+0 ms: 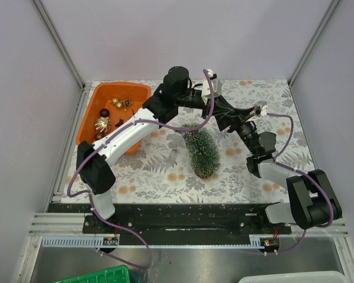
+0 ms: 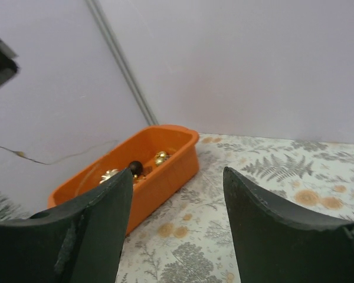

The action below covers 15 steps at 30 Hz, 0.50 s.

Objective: Decorate the small christmas tree

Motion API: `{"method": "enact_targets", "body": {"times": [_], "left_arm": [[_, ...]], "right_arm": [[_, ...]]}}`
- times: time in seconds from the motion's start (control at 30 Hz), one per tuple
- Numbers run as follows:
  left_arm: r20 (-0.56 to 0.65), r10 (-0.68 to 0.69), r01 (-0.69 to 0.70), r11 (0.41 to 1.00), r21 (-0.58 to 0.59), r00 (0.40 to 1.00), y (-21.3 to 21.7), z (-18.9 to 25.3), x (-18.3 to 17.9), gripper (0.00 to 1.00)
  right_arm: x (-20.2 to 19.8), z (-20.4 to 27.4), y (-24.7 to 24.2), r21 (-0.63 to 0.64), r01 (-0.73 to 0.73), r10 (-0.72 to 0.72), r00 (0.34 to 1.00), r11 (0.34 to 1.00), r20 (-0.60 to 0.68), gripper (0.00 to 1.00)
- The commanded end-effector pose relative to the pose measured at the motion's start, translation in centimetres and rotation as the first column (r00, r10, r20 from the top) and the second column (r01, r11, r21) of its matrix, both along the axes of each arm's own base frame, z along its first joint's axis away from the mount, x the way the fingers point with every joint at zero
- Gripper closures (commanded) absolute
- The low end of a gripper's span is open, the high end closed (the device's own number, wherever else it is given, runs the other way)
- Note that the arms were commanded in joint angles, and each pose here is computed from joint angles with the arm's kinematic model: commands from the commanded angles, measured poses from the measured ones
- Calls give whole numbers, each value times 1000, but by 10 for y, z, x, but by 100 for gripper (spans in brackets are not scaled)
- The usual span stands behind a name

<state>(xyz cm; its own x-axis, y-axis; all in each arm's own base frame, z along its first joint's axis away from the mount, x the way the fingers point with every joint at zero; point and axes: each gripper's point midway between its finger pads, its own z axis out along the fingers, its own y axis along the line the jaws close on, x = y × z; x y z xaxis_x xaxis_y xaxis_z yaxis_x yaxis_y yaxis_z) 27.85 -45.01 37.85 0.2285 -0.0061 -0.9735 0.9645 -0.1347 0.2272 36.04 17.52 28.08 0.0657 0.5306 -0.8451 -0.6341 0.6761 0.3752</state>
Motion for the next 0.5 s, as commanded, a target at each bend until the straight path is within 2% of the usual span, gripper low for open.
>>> {"method": "enact_targets", "body": {"times": [0.0,0.1,0.47], "left_arm": [[45,-32,34,998,-52,998,2,25,-3,92],[41,-31,33,998,-53,999,2,26,-2,92],[29,-37,39,997,-62,999,3,30,-4,93]], "right_arm": [[-48,92,14,10,-168,153,921,986,358,30],[-50,95,20,-12,-204,194,910,979,366,30],[-35,109,18,21,-175,153,910,984,386,35]]}}
